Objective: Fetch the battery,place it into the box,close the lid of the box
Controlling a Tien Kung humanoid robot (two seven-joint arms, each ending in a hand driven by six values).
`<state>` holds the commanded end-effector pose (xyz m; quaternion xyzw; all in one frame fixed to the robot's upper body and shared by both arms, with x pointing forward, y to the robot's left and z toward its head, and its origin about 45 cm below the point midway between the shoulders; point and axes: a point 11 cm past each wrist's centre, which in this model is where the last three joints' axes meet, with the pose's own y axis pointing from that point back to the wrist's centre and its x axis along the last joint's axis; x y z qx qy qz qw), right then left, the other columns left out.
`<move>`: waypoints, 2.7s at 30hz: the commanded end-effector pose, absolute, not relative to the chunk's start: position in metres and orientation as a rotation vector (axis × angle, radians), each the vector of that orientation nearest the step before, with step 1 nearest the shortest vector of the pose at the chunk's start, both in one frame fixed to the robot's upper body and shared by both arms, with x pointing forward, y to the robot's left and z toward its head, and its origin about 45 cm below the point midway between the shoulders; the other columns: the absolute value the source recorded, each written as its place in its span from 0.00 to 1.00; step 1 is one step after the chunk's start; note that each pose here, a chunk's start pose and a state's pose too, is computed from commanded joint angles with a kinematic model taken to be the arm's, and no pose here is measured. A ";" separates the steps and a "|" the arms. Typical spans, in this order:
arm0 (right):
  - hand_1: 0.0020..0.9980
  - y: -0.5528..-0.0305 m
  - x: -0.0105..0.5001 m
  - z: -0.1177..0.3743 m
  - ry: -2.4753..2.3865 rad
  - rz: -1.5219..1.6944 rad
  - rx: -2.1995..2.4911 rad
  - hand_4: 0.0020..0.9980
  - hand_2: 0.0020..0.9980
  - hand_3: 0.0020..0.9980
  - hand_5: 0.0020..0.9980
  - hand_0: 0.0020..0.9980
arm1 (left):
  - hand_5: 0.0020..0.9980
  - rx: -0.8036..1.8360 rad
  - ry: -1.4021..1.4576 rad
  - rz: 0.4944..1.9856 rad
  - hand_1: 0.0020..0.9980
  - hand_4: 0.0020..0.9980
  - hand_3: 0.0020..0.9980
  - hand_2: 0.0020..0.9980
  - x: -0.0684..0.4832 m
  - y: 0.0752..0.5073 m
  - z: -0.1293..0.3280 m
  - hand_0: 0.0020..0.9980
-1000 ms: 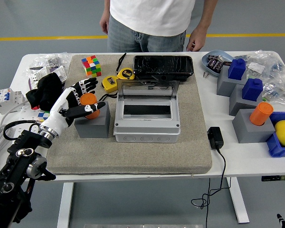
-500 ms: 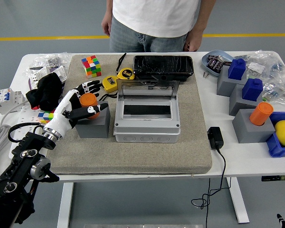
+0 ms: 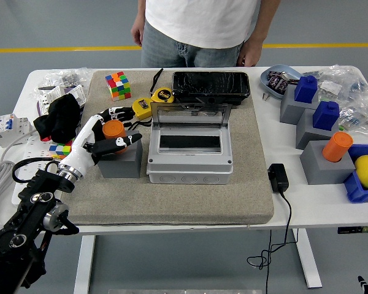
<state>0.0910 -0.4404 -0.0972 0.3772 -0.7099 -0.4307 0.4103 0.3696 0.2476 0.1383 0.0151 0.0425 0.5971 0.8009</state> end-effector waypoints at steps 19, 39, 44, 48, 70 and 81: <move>0.90 -0.442 0.090 -0.097 -1.784 -1.080 0.946 1.00 0.87 0.87 1.00 0.92 | 0.00 0.084 0.062 1.310 0.31 1.00 0.26 0.24 0.369 0.243 0.131 0.30; 0.90 -0.441 0.092 -0.097 -1.790 -1.077 0.949 1.00 0.87 0.87 1.00 0.92 | 0.08 0.067 0.057 1.403 0.00 1.00 0.02 0.02 0.373 0.254 0.134 0.05; 0.90 -0.441 0.092 -0.097 -1.790 -1.076 0.948 1.00 0.87 0.87 1.00 0.91 | 0.09 0.064 0.050 1.426 0.00 1.00 0.01 0.01 0.374 0.256 0.136 0.03; 0.90 -0.442 0.091 -0.097 -1.790 -1.076 0.943 1.00 0.87 0.87 1.00 0.91 | 0.09 0.071 0.041 1.432 0.00 1.00 0.01 0.01 0.374 0.258 0.136 0.03; 0.90 -0.443 0.089 -0.097 -1.797 -1.075 0.935 1.00 0.87 0.87 1.00 0.91 | 0.13 0.223 -0.325 1.448 0.00 0.94 0.00 0.00 0.387 0.264 0.183 0.03; 0.90 -0.445 0.090 -0.096 -1.799 -1.074 0.933 1.00 0.87 0.87 1.00 0.91 | 0.17 0.348 -0.610 1.432 0.00 0.93 0.00 0.00 0.389 0.264 0.212 0.03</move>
